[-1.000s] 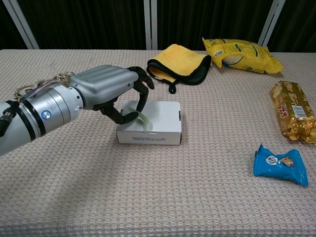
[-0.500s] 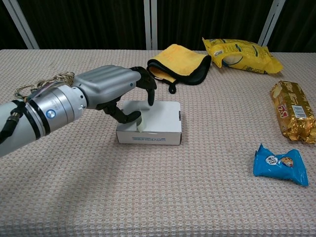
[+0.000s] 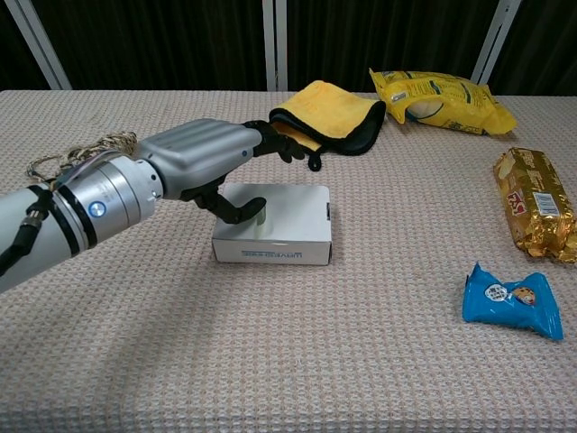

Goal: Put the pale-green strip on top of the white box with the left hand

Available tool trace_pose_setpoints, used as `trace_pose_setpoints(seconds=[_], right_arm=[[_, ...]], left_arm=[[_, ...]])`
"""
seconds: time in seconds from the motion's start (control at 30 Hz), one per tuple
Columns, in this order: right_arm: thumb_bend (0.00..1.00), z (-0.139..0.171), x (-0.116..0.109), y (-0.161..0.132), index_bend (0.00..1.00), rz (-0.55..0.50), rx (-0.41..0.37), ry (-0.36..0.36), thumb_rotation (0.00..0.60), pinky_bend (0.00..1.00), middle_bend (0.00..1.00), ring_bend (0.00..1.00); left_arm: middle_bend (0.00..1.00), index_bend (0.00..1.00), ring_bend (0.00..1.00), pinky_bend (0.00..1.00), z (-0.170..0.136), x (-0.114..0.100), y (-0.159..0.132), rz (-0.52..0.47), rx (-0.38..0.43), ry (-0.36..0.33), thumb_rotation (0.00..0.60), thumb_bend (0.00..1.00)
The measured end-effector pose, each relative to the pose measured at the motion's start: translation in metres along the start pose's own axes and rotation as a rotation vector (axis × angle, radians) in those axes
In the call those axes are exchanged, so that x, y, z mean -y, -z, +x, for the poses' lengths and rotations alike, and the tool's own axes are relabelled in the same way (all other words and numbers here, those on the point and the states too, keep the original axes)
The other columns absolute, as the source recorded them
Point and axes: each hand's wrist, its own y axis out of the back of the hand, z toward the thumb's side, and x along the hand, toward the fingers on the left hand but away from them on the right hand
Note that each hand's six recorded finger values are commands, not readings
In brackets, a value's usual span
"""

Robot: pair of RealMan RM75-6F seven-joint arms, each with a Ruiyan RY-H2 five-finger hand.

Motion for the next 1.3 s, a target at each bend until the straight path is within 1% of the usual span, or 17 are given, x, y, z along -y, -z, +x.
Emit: trace_pose_setpoints(seconds=[0.1, 0.2, 0.27, 0.47, 0.57, 0.67, 0.8, 0.9, 1.03, 1.1, 1.13, 1.2, 1.3], right_arm=[[0.35, 0.0, 0.0, 0.001, 0.0, -0.002, 0.004, -0.002, 0.6, 0.0, 0.0, 0.0], [0.35, 0.0, 0.0, 0.001, 0.0, -0.003, 0.003, 0.0, 0.6, 0.0, 0.0, 0.0], [0.35, 0.0, 0.0, 0.001, 0.0, -0.003, 0.003, 0.002, 0.6, 0.0, 0.0, 0.0], [0.35, -0.001, -0.002, 0.001, 0.0, -0.003, 0.002, 0.004, 0.6, 0.0, 0.0, 0.0], [0.35, -0.001, -0.002, 0.001, 0.0, -0.002, 0.0, 0.005, 0.6, 0.0, 0.0, 0.0], [0.35, -0.001, -0.002, 0.001, 0.0, -0.003, 0.0, 0.003, 0.6, 0.0, 0.0, 0.0], [0.35, -0.002, 0.0, 0.0, 0.0, -0.005, -0.002, -0.002, 0.6, 0.0, 0.0, 0.0], [0.35, -0.002, 0.001, -0.001, 0.0, -0.005, -0.006, -0.006, 0.6, 0.0, 0.0, 0.0], [0.34, -0.002, 0.002, -0.002, 0.0, -0.004, -0.01, -0.017, 0.6, 0.0, 0.0, 0.0], [0.34, -0.002, 0.003, -0.003, 0.0, -0.004, -0.012, -0.019, 0.6, 0.0, 0.0, 0.0], [0.34, -0.002, 0.003, -0.004, 0.0, -0.004, -0.013, -0.02, 0.6, 0.0, 0.0, 0.0], [0.34, -0.003, 0.004, -0.005, 0.0, -0.004, -0.017, -0.019, 0.6, 0.0, 0.0, 0.0], [0.34, -0.003, 0.004, -0.007, 0.0, -0.005, -0.021, -0.019, 0.6, 0.0, 0.0, 0.0]], left_arm=[[0.2, 0.14, 0.04, 0.16, 0.001, 0.0, -0.001, -0.005, 0.002, -0.003, 0.6, 0.4], [0.2, 0.14, 0.04, 0.16, 0.002, 0.001, 0.0, -0.003, -0.003, -0.002, 0.6, 0.32], [0.2, 0.14, 0.04, 0.16, 0.002, 0.002, 0.0, -0.002, -0.005, -0.001, 0.6, 0.29], [0.2, 0.14, 0.04, 0.17, 0.002, -0.002, 0.001, -0.006, -0.013, -0.019, 0.6, 0.28], [0.2, 0.16, 0.04, 0.17, 0.001, -0.008, 0.001, -0.023, -0.013, -0.038, 0.6, 0.28], [0.21, 0.18, 0.05, 0.17, -0.004, -0.019, 0.001, -0.049, -0.008, -0.071, 0.6, 0.28], [0.26, 0.2, 0.08, 0.18, -0.015, -0.036, 0.003, -0.096, 0.001, -0.121, 0.6, 0.28], [0.29, 0.23, 0.09, 0.19, -0.027, -0.043, 0.009, -0.125, 0.001, -0.135, 0.6, 0.28], [0.31, 0.29, 0.1, 0.2, -0.041, -0.043, 0.015, -0.17, 0.011, -0.129, 0.6, 0.27], [0.32, 0.29, 0.1, 0.19, -0.048, -0.041, 0.016, -0.192, 0.029, -0.116, 0.6, 0.24], [0.32, 0.28, 0.1, 0.19, -0.05, -0.04, 0.017, -0.203, 0.039, -0.109, 0.6, 0.23], [0.32, 0.23, 0.1, 0.18, -0.055, -0.037, 0.016, -0.233, 0.068, -0.092, 0.594, 0.16], [0.31, 0.17, 0.08, 0.17, -0.06, -0.031, 0.013, -0.272, 0.118, -0.066, 0.525, 0.09]])
